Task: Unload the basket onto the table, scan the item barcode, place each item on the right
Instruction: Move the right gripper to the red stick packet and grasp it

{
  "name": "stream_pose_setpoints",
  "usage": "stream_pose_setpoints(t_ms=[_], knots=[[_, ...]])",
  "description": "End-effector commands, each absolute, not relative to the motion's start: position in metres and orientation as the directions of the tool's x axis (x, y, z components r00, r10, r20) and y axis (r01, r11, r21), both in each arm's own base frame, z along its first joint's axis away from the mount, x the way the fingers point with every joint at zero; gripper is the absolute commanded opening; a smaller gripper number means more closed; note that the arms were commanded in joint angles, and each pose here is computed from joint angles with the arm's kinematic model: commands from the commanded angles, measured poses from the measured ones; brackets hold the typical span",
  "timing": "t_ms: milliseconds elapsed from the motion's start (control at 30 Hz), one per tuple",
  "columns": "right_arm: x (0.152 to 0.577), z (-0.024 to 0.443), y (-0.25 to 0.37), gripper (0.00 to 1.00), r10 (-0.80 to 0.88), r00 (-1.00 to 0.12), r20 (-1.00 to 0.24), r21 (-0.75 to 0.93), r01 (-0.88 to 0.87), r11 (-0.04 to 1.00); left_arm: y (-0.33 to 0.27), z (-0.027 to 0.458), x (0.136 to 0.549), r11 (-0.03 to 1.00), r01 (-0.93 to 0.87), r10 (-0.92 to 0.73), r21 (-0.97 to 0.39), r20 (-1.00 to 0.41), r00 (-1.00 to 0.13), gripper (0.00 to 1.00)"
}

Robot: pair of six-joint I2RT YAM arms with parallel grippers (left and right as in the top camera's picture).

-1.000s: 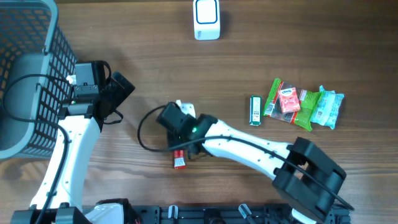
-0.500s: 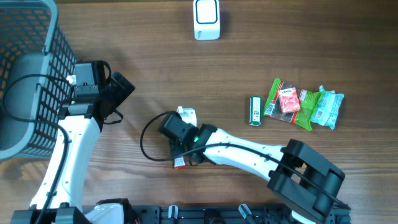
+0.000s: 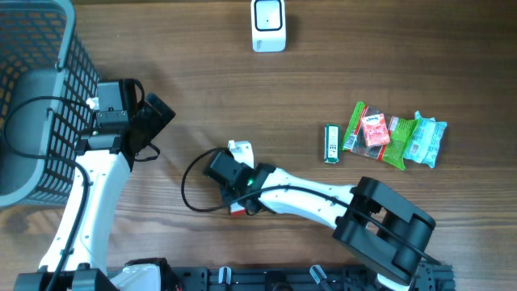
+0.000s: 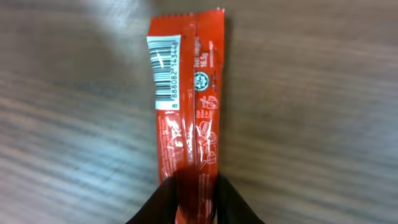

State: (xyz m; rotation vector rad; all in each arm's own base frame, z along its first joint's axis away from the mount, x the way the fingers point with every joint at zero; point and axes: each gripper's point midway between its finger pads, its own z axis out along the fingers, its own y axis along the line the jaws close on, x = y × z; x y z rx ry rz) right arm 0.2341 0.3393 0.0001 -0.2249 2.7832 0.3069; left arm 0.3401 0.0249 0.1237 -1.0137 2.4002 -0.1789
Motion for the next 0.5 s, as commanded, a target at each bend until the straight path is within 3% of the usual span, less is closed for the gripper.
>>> stream_pose_setpoints(t_ms=[0, 167, 333, 400, 467], knots=[[0.281, -0.001, 0.309, 0.23, -0.191, -0.870, -0.455, 0.015, -0.222, 0.975, 0.027, 0.124, 0.341, 0.719, -0.627, -0.688, -0.299, -0.429, -0.585, 1.00], [0.331, 0.008, 0.285, 0.30, -0.319, -0.797, -0.513, -0.073, -0.330, 0.941, 0.027, 0.124, 0.341, 0.719, -0.627, -0.688, -0.299, -0.429, -0.585, 1.00], [0.352, 0.012, 0.272, 0.30, -0.347, -0.789, -0.508, -0.057, -0.371, 0.927, 0.027, 0.124, 0.341, 0.719, -0.627, -0.688, -0.299, -0.429, -0.585, 1.00], [0.350, 0.031, 0.281, 0.43, -0.420, -0.772, -0.476, 0.009, -0.482, 0.876, 0.027, 0.124, 0.341, 0.719, -0.627, -0.688, -0.299, -0.429, -0.585, 1.00], [0.342, 0.054, 0.287, 0.47, -0.440, -0.768, -0.466, 0.076, -0.530, 0.845, 0.027, 0.124, 0.341, 0.719, -0.627, -0.688, -0.299, -0.429, -0.585, 1.00]])
